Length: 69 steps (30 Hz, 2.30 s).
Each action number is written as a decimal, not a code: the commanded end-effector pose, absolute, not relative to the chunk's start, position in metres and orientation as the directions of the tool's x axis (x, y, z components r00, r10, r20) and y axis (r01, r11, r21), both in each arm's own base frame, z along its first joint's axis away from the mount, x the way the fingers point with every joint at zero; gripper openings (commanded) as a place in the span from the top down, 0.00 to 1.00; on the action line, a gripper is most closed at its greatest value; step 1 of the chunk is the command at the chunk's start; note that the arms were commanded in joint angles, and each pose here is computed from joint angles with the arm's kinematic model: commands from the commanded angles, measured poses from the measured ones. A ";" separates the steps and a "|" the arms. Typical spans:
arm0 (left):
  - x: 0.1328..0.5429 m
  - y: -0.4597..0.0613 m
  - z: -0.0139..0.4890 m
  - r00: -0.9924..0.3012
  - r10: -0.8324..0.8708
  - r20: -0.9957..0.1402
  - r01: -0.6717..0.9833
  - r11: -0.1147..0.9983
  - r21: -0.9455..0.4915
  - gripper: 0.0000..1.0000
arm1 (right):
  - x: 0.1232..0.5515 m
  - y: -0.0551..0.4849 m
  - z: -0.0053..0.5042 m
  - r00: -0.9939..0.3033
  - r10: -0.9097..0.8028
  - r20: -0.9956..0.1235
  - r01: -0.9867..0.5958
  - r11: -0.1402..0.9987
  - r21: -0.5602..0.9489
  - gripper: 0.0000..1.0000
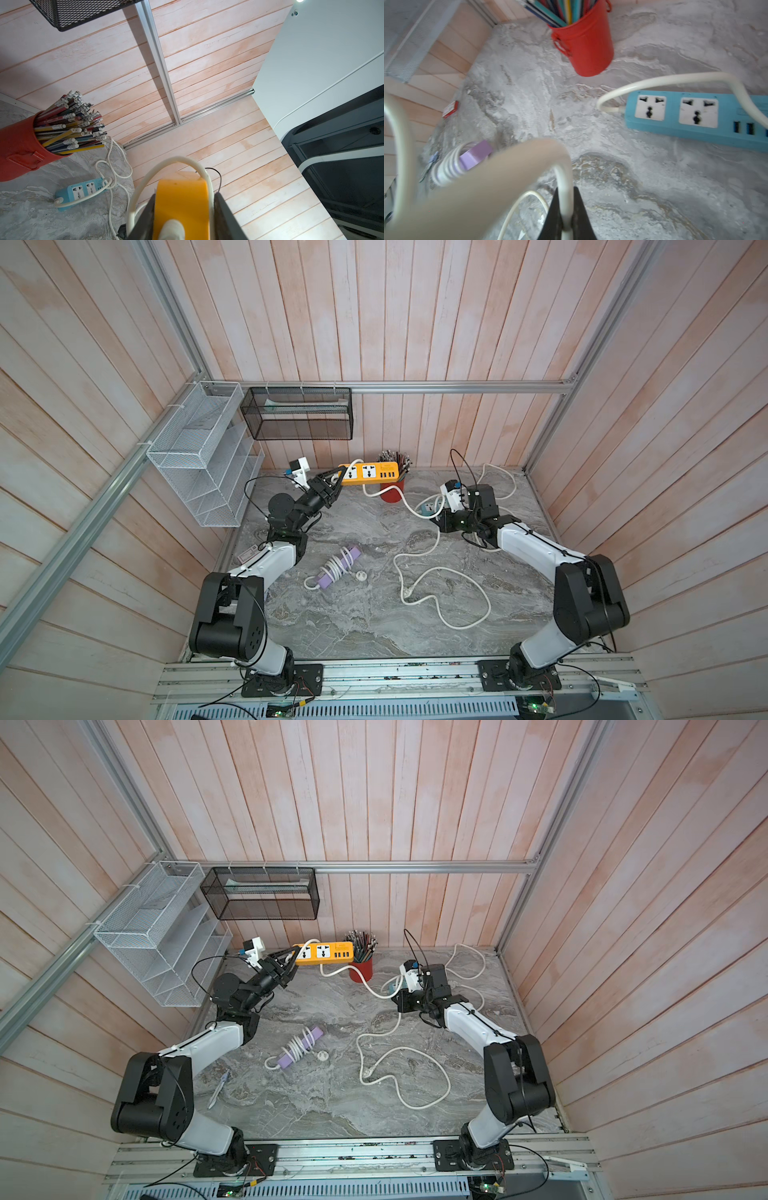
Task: Unwrap the cord wrapped around the power strip
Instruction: Unwrap the power cord from the power strip.
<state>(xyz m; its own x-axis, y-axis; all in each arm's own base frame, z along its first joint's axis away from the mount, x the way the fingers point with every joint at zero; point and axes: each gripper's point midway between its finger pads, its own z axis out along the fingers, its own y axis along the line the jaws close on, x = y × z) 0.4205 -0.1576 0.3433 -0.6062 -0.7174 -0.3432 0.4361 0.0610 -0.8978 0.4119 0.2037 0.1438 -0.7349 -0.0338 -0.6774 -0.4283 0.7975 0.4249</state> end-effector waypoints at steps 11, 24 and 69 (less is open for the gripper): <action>0.378 -0.155 0.349 -0.624 -0.699 -0.350 0.451 0.043 -0.892 1.00 | 0.487 0.170 0.151 -0.717 0.033 -0.696 -0.272 0.906 0.323 0.44; 0.395 -0.153 0.354 -0.612 -0.702 -0.365 0.459 0.061 -0.887 1.00 | 0.360 0.179 0.276 -0.285 0.044 -0.957 -0.579 0.789 0.208 0.01; 0.354 -0.171 0.378 -0.692 -0.642 -0.330 0.421 0.013 -0.907 1.00 | 0.376 0.343 0.287 0.357 -0.150 -0.922 -0.739 0.559 -0.377 0.97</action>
